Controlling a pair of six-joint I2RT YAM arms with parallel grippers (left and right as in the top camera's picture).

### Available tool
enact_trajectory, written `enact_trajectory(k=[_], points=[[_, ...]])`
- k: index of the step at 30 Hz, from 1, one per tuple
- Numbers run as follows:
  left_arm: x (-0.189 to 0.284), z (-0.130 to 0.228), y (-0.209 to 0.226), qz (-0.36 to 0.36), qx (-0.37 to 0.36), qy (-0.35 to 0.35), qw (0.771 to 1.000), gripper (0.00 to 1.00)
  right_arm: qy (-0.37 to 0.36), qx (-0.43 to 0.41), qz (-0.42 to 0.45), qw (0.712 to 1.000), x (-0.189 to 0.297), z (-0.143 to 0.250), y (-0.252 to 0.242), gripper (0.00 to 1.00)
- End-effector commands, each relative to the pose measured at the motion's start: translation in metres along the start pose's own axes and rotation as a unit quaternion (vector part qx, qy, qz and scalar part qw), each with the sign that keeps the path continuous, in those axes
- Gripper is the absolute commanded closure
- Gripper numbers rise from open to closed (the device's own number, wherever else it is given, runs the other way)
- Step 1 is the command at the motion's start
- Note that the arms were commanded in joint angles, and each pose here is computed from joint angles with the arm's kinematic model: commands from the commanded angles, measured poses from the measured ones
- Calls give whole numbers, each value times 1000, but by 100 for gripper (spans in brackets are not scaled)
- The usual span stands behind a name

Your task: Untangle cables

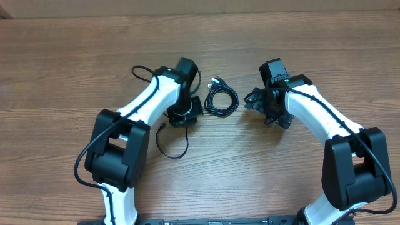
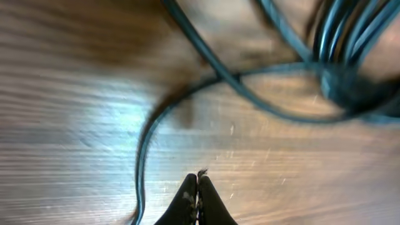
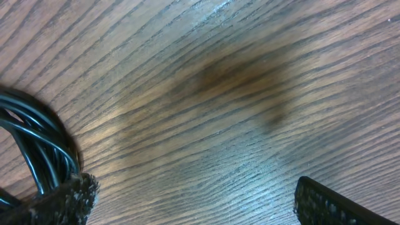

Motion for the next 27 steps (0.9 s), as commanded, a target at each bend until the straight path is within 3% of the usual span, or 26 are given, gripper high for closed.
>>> enact_trajectory(k=[1, 3, 8, 10, 12, 13, 14, 20, 27], points=[[-6, 5, 27, -80, -49, -7, 996, 96, 0, 2, 1, 1000, -1, -1, -1, 0], [1, -3, 55, -149, -22, -32, 988, 96, -1, 2, 1, 1000, -1, -1, 0, 0], [11, -15, 84, -173, 11, -34, 984, 93, 0, 2, 1, 1000, -1, -1, -1, 0], [14, -25, 93, -161, 16, -37, 986, 68, -1, 2, 1, 1000, -1, -1, 0, 0], [14, -29, 91, -123, -11, -21, 992, 55, -1, 2, 1, 1000, -1, -1, 0, 0], [14, -31, 87, -82, -51, -5, 995, 43, -1, 2, 1, 1000, -1, -1, 0, 0], [14, -32, 87, -75, -60, -3, 995, 40, 0, 2, 1, 1000, -1, -1, -1, 0], [20, -39, 107, -77, -64, 1, 995, 42, 0, 2, 1, 1000, -1, -1, -1, 0], [11, -9, 119, -100, -67, 57, 991, 51, 0, 2, 1, 1000, -1, -1, -1, 0]])
Point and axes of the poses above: each gripper's point midway between its finger pads, its own x axis back along the fingers, its own y axis along the line the jaws close on, z = x × y, the point moved 1 cm from there along x, back along the fingers, and after that the axes turned 3 degrees about x, right-handed, at the moved point
